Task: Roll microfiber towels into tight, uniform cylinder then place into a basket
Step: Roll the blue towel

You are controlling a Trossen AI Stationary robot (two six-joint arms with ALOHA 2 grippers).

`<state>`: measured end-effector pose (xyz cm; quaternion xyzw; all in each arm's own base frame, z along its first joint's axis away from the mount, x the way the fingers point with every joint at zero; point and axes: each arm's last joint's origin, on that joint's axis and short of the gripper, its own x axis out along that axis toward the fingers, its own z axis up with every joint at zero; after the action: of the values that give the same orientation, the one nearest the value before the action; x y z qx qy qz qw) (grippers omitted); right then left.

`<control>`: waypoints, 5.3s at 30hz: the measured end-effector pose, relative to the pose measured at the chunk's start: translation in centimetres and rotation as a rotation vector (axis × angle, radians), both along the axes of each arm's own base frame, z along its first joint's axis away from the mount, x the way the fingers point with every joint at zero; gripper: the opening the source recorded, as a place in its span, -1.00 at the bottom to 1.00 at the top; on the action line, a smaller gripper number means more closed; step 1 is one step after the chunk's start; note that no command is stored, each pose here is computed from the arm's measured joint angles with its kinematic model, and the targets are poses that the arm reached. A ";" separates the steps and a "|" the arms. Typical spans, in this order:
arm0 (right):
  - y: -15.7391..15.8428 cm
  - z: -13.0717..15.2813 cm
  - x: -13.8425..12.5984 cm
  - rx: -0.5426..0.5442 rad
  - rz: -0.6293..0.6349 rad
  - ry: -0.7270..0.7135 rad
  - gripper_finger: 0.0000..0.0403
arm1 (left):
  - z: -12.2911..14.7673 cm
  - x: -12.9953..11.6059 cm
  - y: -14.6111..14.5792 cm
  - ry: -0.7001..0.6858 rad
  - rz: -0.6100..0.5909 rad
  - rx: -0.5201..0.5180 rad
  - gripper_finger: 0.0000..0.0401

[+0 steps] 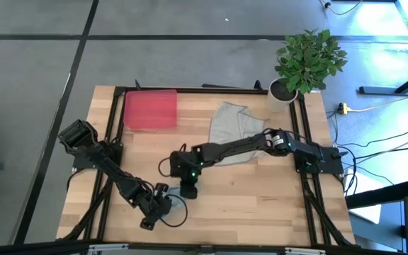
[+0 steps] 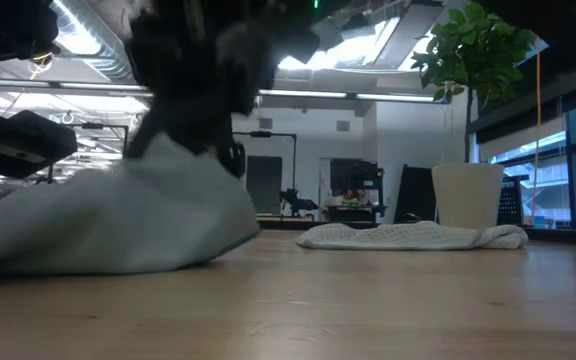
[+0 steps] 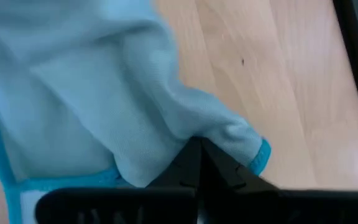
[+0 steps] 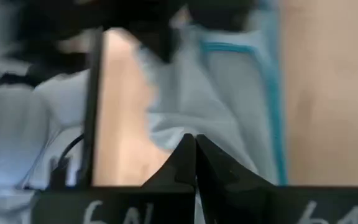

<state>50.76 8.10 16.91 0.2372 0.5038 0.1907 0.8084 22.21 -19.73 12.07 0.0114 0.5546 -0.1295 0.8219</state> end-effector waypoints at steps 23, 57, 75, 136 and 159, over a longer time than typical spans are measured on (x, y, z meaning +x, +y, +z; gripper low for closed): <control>-4.0 -3.6 -1.6 -0.085 -0.104 0.182 -0.99 | 0.0 0.0 0.0 0.001 0.011 -0.002 -1.00; -4.3 -3.7 -1.6 -0.164 -0.101 0.162 -0.99 | 0.0 0.4 0.5 -0.020 0.175 0.000 -0.66; -4.4 -3.8 -1.6 -0.176 -0.108 0.161 -0.99 | 3.2 -1.0 0.1 -0.060 0.241 -0.129 -0.71; -4.4 -3.8 -1.5 -0.174 -0.100 0.152 -0.99 | 4.5 0.8 1.9 0.120 0.695 -0.260 -0.71; -4.5 -3.8 -1.5 -0.180 -0.087 0.144 -0.99 | 4.6 1.2 2.2 0.169 0.760 -0.327 -0.72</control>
<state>49.25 3.64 13.14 0.1985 0.5648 0.0918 0.7957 23.43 -17.51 16.65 -0.3351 0.5571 0.0961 0.7537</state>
